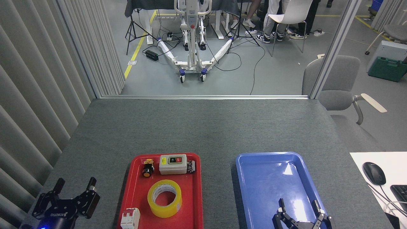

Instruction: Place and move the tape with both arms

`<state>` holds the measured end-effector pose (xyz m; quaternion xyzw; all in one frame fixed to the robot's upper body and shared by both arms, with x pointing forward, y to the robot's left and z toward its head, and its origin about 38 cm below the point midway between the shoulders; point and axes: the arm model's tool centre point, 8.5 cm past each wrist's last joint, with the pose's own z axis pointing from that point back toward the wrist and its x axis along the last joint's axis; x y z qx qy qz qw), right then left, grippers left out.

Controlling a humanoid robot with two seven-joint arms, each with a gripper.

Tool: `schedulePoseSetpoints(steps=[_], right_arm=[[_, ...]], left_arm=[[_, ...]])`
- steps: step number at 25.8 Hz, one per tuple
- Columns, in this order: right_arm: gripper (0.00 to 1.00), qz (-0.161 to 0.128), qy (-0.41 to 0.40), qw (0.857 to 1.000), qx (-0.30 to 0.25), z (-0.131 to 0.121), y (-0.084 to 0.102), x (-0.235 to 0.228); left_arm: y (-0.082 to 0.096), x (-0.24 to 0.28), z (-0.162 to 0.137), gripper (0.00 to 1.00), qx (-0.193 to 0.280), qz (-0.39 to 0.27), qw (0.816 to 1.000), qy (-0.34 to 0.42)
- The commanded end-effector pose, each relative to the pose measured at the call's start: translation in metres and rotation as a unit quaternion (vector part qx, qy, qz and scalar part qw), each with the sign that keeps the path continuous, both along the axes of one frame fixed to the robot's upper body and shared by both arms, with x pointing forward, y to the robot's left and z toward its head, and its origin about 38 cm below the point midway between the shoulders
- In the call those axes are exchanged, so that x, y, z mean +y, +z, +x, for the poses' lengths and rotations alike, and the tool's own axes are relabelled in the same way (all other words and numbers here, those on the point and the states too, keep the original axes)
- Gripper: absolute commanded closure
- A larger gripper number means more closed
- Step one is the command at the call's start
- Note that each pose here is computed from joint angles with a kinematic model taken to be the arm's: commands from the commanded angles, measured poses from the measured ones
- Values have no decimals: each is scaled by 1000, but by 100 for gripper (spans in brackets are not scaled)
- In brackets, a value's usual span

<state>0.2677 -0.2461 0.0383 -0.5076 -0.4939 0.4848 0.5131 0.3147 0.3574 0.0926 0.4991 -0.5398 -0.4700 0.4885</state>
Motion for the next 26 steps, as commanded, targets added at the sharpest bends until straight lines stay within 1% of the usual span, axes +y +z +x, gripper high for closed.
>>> schedulePoseSetpoints(steps=[1,3,4,7,10,12,15,18,21,24,26], right_arm=[[1,-1,4,1000,-4,0,2,2],[1,-5,5,1000,-9,1,5,-1],[1,-8,6,1000,-7,1,5,-3],[1,-12,10,1000,-6,1,5,-6],[1,-19,9,1000,-7,3,6,-9],[1,-16,3,1000,-7,3,7,-6],[1,-18,-15,1000,-6,1,8,-7],[1,-22,-16,1000,0,2,3,-13],[1,-25,-7,1000,-1,2,4,-14],[1,-24,-4,1000,-3,3,5,-12],[1,-22,3,1000,-4,2,6,-6]], left_arm=[[-2,1,0,0,3,-1,1000,1],[-10,3,-1,0,10,-2,1000,1],[-10,2,-2,0,3,-2,1000,-3],[-5,4,-2,0,-6,-2,1000,-19],[-4,4,-2,0,-9,-4,1000,-23],[-3,4,-2,0,-9,-4,1000,-22],[0,2,-1,0,-16,-9,1000,-20],[1,1,-1,0,-19,-9,1000,-20],[3,2,-1,0,-19,-7,1000,-19],[8,4,-1,0,-26,-5,1000,-16],[7,4,-1,0,-26,-5,1000,-14]])
